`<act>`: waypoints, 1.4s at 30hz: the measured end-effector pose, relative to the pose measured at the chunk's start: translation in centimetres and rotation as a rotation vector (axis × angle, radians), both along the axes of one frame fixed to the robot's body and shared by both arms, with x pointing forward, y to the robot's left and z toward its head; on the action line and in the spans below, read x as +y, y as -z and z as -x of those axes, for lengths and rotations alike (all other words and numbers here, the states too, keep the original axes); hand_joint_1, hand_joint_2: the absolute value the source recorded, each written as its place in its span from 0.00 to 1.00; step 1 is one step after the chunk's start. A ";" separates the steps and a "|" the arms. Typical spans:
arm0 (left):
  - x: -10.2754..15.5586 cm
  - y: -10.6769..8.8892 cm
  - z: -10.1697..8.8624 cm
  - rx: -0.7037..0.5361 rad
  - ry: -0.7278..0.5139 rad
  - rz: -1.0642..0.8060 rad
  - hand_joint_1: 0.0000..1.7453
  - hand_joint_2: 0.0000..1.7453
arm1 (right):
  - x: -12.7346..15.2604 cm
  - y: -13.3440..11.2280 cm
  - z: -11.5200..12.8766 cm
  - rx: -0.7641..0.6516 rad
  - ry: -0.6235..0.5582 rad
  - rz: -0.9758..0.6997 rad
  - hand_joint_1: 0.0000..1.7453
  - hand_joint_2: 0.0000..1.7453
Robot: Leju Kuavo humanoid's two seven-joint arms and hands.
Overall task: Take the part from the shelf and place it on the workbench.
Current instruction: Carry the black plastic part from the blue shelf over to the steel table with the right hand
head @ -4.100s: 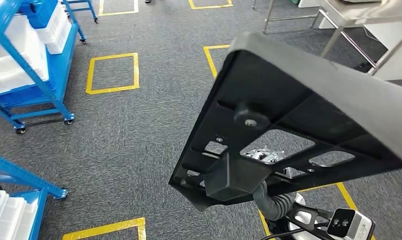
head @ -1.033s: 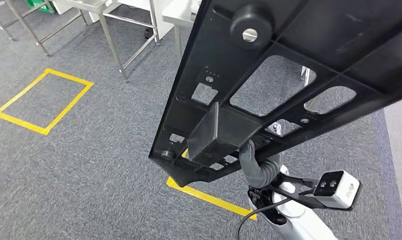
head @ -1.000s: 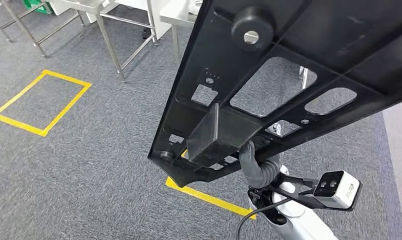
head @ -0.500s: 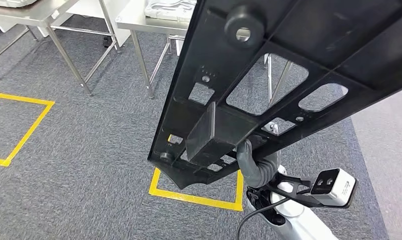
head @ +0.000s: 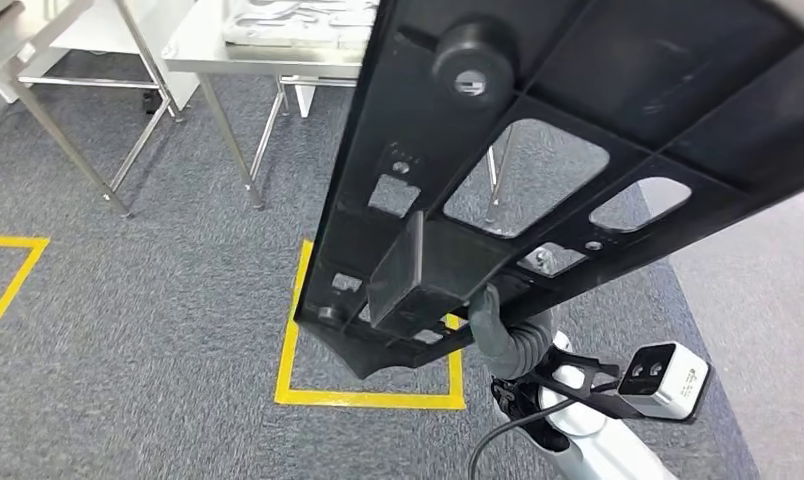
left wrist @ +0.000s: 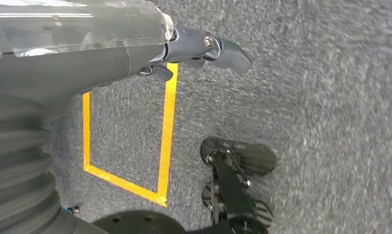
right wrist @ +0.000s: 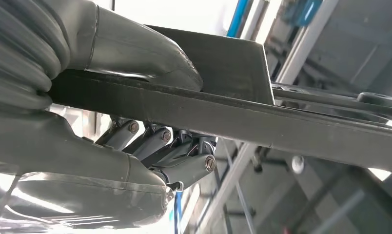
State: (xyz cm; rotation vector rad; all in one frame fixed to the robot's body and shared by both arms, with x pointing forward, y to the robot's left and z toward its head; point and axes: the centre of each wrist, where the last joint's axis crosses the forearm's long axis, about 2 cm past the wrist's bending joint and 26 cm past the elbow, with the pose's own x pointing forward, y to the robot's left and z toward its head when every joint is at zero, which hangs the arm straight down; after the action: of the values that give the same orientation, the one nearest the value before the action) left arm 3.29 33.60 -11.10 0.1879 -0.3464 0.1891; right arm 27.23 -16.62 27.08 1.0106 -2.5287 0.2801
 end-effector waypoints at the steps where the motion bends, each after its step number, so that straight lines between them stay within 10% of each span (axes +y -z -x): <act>1: 0.0 0.0 -0.1 -0.003 0.000 0.004 0.00 1.00 | -0.1 0.0 0.0 -0.003 0.006 0.001 1.00 1.00; 42: -0.4 0.2 2.0 -0.006 -0.055 0.015 0.00 1.00 | -2.0 4.2 1.1 0.016 -0.016 0.091 1.00 1.00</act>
State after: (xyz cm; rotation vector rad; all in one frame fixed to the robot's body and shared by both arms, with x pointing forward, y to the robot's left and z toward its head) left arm 1.34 33.18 -11.29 0.1824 -0.3459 0.2462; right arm 26.12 -18.63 22.90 0.9942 -2.4714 0.3861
